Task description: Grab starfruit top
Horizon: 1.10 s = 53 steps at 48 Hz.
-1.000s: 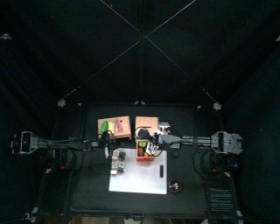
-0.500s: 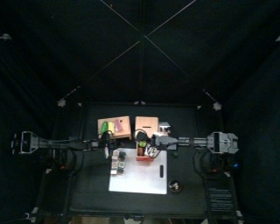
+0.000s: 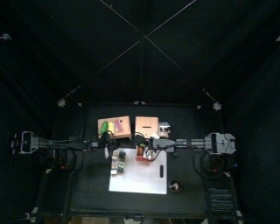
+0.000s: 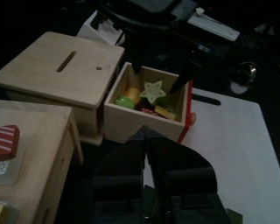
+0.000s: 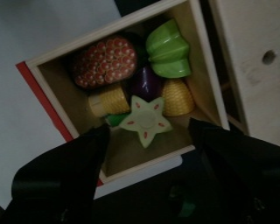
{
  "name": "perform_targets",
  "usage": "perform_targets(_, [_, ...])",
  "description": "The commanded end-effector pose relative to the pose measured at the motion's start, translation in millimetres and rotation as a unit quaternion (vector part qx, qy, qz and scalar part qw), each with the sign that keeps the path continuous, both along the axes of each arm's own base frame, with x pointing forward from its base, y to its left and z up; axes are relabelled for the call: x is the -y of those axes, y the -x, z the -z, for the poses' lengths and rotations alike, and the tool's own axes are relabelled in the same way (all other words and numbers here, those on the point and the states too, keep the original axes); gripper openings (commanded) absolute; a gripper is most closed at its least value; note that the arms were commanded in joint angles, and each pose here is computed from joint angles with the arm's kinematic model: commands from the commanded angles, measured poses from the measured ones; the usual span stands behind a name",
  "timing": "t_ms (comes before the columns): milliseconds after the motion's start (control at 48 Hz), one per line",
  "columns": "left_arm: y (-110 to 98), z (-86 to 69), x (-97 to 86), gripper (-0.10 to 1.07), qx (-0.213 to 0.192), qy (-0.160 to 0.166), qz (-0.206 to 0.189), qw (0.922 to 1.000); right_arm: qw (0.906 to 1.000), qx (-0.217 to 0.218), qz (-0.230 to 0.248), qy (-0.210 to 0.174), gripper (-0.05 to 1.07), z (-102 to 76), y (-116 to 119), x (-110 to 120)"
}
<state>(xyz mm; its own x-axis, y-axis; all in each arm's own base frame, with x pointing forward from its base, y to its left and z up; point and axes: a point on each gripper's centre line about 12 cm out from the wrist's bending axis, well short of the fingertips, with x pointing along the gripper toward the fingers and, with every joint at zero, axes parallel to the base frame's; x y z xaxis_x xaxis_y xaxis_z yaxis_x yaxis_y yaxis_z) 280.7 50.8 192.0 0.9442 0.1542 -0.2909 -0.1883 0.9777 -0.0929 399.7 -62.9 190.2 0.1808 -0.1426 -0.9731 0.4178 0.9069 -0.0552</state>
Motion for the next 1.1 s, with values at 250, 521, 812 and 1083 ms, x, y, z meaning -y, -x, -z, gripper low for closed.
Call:
perform_targets(250, [-7,2.3,-3.6,0.42,-0.002,0.000,-0.004,1.0000,1.0000,-0.003,-0.002,0.001,1.00,1.6,-5,0])
perform_targets(521, [-8,6.3,-4.4,0.42,-0.009,0.002,-0.005,0.9999,0.9997,-0.016,-0.014,-0.007,1.00,11.5,-4,1])
perform_targets(812, [-9,5.8,-5.8,0.41,-0.008,0.002,-0.007,0.9999,0.9984,-0.020,-0.029,-0.045,1.00,19.0,-3,7])
perform_targets(1083, [-8,6.3,-6.6,0.41,-0.009,0.002,-0.008,0.9999,0.9985,-0.027,-0.025,-0.041,0.87,22.4,3,16])
